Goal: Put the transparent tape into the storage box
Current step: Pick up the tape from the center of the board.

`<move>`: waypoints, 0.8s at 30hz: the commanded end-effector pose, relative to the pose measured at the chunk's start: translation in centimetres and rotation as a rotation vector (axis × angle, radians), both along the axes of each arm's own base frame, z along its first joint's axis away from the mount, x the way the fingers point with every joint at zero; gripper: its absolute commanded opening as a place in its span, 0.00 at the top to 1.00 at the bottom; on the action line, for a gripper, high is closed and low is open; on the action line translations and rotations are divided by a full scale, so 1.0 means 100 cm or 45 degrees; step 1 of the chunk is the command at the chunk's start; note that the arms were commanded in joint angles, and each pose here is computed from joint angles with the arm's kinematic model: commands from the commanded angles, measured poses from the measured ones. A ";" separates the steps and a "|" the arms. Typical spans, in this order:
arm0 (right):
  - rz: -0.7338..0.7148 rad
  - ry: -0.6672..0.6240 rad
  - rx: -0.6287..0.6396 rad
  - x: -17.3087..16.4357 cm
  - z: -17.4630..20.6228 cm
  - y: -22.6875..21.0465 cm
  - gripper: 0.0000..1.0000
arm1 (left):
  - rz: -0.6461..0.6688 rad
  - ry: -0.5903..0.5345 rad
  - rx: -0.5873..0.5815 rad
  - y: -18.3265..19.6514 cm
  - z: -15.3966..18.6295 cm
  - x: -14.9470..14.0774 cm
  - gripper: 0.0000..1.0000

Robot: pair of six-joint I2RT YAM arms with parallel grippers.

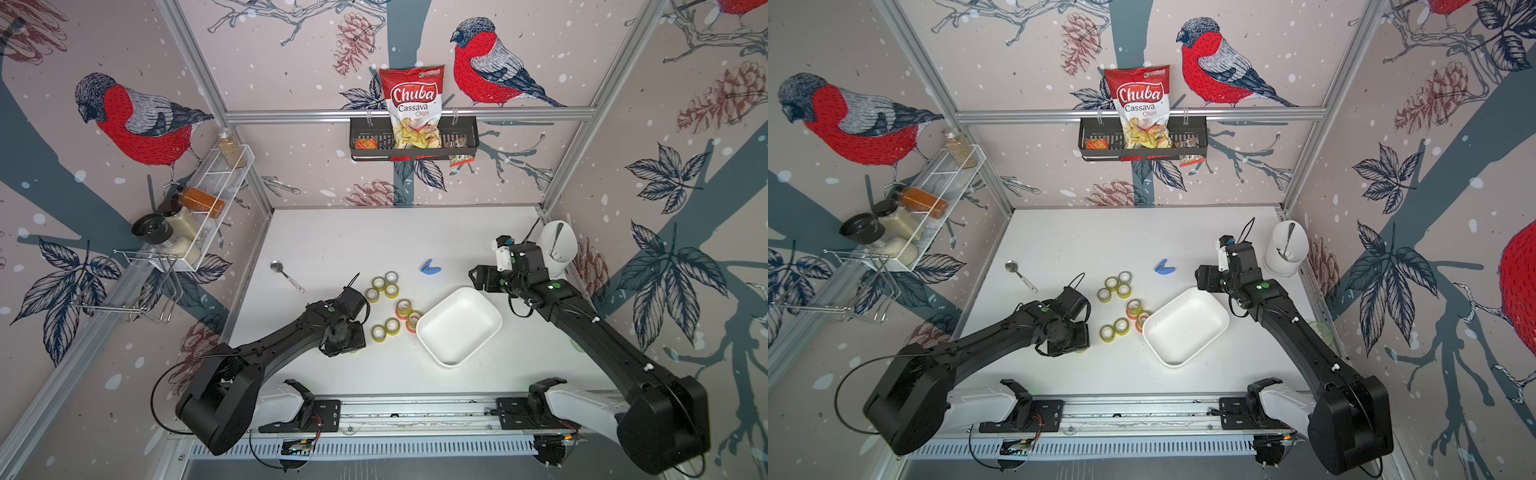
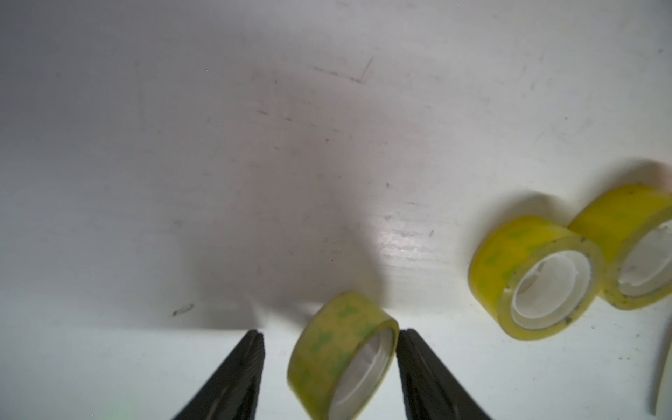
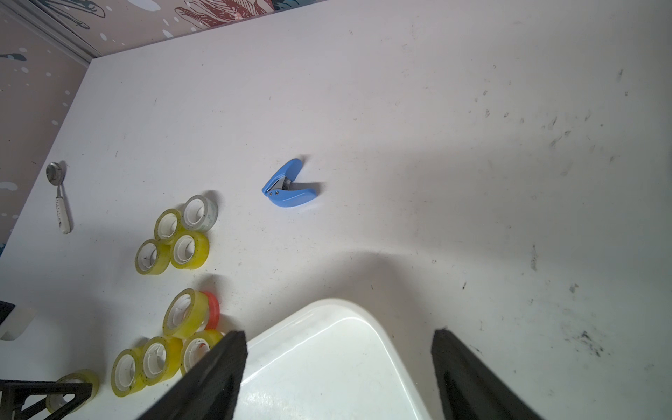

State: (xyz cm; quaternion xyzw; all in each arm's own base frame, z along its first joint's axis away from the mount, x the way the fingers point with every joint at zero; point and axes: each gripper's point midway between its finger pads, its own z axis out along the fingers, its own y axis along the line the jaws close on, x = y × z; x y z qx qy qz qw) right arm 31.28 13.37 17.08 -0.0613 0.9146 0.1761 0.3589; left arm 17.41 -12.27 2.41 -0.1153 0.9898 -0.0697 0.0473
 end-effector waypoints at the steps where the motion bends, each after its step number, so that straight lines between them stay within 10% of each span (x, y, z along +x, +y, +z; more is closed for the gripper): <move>1: 0.016 -0.008 0.007 -0.001 0.002 0.002 0.15 | -0.004 0.001 0.001 -0.001 -0.002 0.000 0.39; 24: 0.016 -0.024 0.010 -0.003 0.004 0.001 0.15 | -0.027 0.038 0.067 0.003 -0.007 -0.004 0.45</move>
